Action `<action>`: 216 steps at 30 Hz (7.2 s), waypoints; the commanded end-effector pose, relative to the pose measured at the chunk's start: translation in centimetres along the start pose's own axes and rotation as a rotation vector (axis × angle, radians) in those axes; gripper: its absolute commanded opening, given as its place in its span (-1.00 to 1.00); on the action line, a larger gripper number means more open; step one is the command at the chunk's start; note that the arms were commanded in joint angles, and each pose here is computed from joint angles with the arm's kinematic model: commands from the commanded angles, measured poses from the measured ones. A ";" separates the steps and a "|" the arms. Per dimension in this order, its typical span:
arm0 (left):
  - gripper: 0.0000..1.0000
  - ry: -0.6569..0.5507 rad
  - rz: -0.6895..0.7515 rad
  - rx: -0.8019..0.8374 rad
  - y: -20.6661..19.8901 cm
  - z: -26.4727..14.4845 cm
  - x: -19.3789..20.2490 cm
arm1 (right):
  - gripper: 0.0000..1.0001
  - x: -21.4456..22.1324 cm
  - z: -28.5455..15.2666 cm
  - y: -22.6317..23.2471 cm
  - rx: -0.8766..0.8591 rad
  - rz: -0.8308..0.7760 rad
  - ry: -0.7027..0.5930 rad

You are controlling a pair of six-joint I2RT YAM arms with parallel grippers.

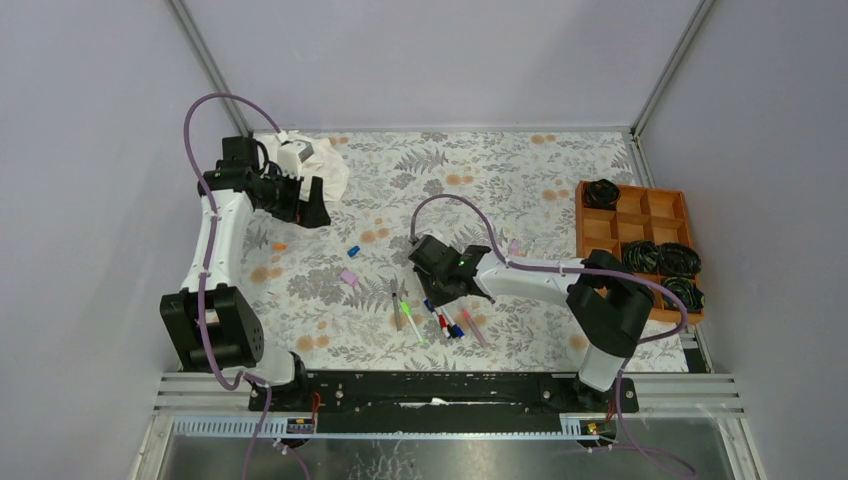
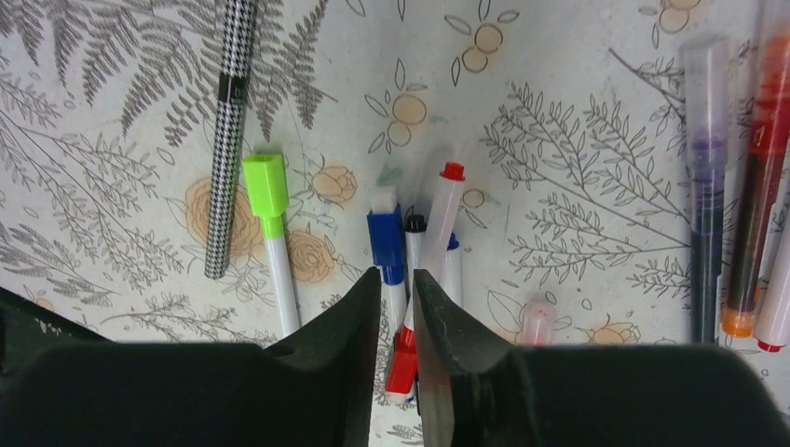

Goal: Open the pen caps

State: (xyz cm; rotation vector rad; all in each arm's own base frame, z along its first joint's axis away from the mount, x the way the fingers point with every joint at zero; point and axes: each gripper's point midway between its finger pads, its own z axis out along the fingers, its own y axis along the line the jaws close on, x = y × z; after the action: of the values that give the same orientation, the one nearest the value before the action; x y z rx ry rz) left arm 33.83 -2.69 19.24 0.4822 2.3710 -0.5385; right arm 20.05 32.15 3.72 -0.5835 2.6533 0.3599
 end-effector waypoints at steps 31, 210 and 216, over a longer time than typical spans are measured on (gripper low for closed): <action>0.97 0.054 0.038 0.139 -4.9 1.1 1.7 | -0.87 -4.0 1.4 -3.2 0.070 0.030 -0.028; -0.13 0.129 0.963 0.522 -24.2 0.8 8.8 | -1.00 -5.8 -14.0 8.5 -1.109 0.279 0.259; -0.16 0.158 0.950 0.539 -24.0 1.1 9.9 | -1.00 -6.2 -14.5 8.7 -1.132 0.292 0.231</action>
State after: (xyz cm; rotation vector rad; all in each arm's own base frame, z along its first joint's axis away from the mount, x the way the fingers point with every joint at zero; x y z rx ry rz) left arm 16.46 -20.94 18.09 1.8078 1.8158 -0.6169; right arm 16.68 36.94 18.57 -0.5064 2.6170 1.9862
